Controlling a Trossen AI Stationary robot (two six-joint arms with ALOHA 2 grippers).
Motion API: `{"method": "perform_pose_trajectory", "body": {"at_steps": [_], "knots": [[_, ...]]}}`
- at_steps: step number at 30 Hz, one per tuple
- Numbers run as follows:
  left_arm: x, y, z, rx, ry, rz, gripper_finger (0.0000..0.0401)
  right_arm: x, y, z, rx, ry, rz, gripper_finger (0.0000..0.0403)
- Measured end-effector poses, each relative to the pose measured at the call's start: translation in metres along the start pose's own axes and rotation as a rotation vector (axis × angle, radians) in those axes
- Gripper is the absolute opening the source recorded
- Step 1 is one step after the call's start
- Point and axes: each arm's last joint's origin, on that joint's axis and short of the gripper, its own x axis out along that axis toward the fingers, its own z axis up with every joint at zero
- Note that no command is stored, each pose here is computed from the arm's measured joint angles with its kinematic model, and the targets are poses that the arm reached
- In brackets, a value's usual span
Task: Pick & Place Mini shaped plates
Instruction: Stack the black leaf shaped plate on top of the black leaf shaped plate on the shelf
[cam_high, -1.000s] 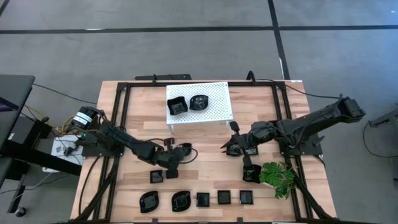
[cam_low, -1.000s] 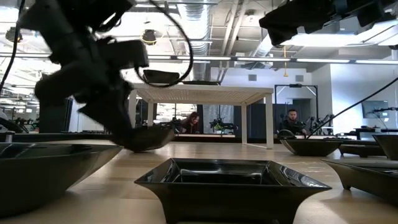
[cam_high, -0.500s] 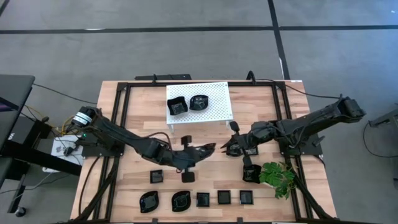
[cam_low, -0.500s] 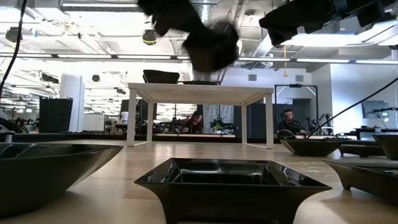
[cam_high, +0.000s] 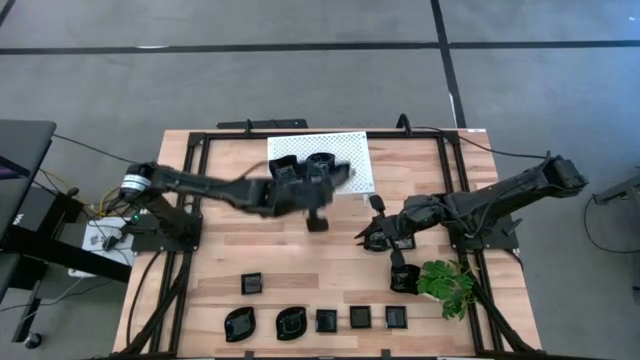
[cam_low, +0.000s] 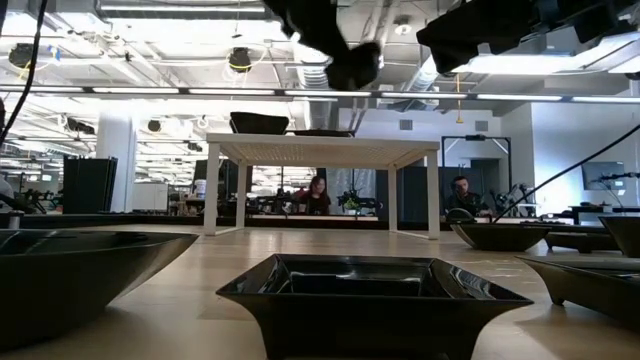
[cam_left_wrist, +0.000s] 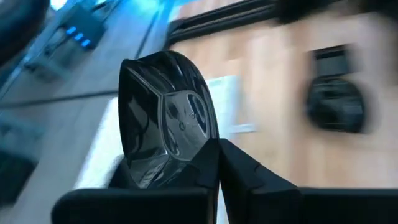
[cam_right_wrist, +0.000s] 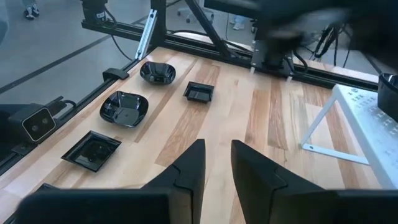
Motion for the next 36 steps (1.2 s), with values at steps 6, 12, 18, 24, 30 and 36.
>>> {"method": "perform_pose_trajectory", "body": {"at_steps": [6, 12, 18, 24, 30, 36], "knots": [[0.026, 0.049, -0.019, -0.065, 0.087, 0.018, 0.0009, 0.000, 0.000, -0.001, 0.000, 0.007, 0.001, 0.0072], [0.036, 0.053, -0.044, -0.022, 0.187, -0.020, 0.0012, 0.000, 0.001, -0.004, 0.002, 0.040, 0.006, 0.0072], [0.040, 0.044, -0.057, 0.049, 0.225, -0.039, 0.0011, 0.000, 0.001, -0.005, 0.002, 0.052, 0.008, 0.0072], [0.038, 0.046, -0.056, 0.076, 0.216, -0.033, 0.0028, 0.000, 0.001, -0.005, 0.002, 0.052, 0.008, 0.0072], [0.037, 0.047, -0.056, 0.123, 0.229, 0.021, 0.0067, 0.000, 0.000, -0.005, -0.001, 0.049, 0.005, 0.0072], [0.009, 0.039, -0.037, 0.162, 0.152, 0.086, 0.0091, 0.000, 0.000, -0.005, -0.008, 0.049, 0.005, 0.0072]]}}
